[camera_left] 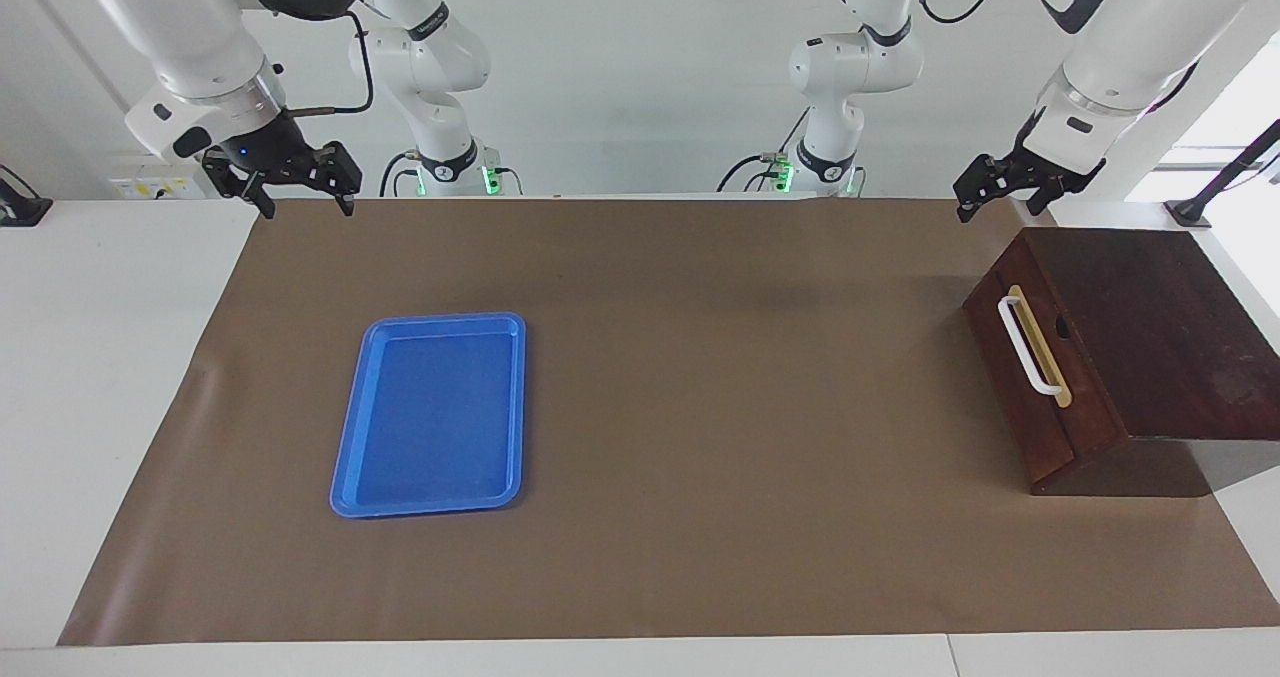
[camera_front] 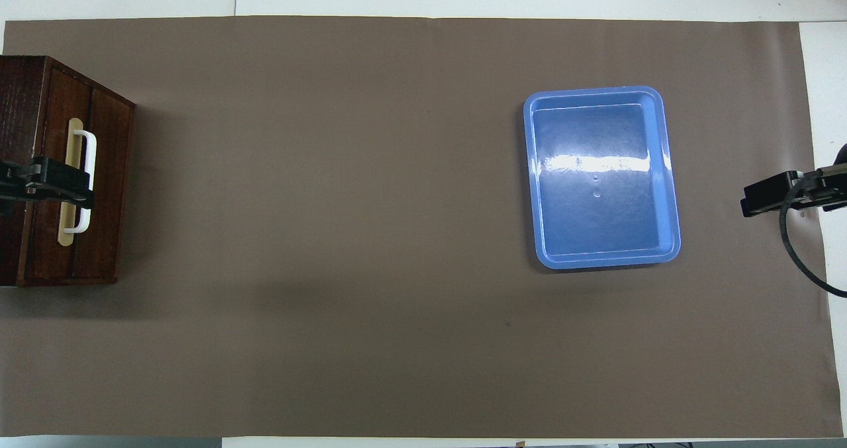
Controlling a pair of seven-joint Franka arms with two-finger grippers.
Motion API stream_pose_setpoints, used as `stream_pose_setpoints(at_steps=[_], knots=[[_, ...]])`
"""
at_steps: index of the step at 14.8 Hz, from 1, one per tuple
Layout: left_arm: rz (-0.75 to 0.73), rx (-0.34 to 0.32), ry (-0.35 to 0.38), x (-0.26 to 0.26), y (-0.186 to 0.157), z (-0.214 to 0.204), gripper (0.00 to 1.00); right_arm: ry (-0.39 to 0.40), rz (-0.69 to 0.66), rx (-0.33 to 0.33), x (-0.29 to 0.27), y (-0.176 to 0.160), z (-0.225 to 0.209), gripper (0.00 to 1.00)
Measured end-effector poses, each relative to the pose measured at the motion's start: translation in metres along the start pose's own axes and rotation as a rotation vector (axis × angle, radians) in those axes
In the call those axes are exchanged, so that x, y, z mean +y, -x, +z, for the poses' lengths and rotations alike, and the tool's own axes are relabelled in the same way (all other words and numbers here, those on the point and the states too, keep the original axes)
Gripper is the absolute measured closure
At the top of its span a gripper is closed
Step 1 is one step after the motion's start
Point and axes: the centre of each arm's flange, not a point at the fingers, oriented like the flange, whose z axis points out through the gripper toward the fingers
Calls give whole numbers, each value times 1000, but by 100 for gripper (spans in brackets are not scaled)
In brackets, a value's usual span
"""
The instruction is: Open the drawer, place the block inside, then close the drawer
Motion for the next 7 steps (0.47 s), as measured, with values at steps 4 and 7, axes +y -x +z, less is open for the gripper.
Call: stream_pose_setpoints(at_steps=[4,7], knots=[[22,10,1,1,-4,-3,0,0,0,0,0,0,0,0],[31,10,1,1,-5,-2,0,0,2,0,1,0,0,0]])
